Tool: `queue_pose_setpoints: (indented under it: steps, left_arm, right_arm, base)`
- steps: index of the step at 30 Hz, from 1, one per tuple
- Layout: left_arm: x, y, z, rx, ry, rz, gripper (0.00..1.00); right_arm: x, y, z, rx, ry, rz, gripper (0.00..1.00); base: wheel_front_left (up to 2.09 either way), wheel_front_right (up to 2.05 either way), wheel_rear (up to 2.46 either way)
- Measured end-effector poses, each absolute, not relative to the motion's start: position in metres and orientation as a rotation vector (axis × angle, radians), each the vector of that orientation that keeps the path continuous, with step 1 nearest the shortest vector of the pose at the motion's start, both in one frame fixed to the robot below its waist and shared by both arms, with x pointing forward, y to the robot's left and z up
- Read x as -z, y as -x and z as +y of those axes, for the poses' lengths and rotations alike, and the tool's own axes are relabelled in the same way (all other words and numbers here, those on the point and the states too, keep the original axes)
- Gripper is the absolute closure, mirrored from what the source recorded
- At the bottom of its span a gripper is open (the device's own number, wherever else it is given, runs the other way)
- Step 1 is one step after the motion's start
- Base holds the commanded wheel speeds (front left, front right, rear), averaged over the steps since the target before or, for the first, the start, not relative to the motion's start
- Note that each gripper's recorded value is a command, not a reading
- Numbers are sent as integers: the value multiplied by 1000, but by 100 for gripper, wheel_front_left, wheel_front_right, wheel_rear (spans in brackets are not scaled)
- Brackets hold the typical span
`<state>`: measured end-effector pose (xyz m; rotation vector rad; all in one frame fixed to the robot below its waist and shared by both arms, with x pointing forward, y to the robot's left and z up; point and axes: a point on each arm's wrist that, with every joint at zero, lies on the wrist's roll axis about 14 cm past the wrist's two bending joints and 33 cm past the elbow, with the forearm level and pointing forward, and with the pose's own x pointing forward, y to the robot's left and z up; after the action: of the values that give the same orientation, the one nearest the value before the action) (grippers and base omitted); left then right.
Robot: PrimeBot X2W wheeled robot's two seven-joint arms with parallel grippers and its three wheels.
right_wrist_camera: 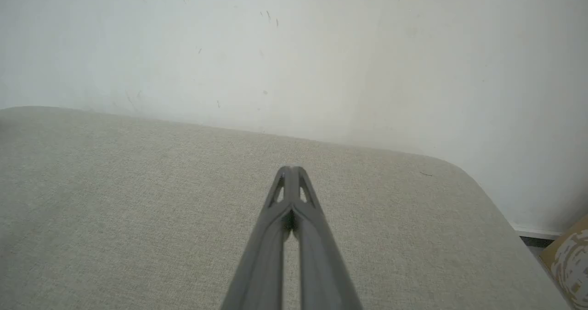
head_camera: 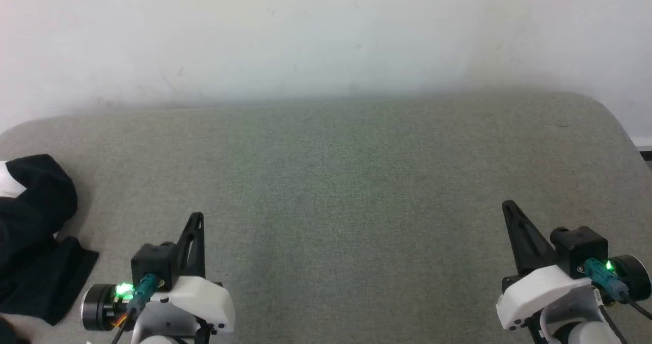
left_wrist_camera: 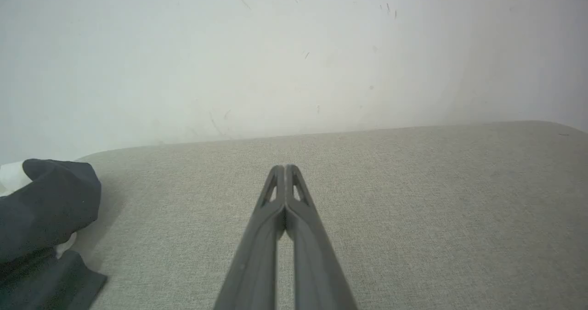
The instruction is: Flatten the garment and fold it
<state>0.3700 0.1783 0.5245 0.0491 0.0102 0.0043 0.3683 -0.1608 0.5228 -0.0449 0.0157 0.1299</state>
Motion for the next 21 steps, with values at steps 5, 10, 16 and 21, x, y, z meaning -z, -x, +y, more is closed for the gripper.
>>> queue_pose_setpoints:
  steps: [5,10,16,21]
  left_arm:
    - [-525,-370,178,-4,-49,10,100]
    - [-525,-370,178,-4,-49,10,100]
    - [-525,-370,178,-4,-49,10,100]
    - [-525,-370,178,-4,-49,10,100]
  right_arm:
    - [-523,-368,-161,-130,45,16,100]
    - [-523,-368,-161,-130,45,16,100]
    - [-523,-368,-161,-130,45,16,100]
    - [-523,-368,-161,-130,45,16,100]
  base:
    - [0,0,0]
    - [0,0,0]
    - [0,0,0]
    - [0,0,0]
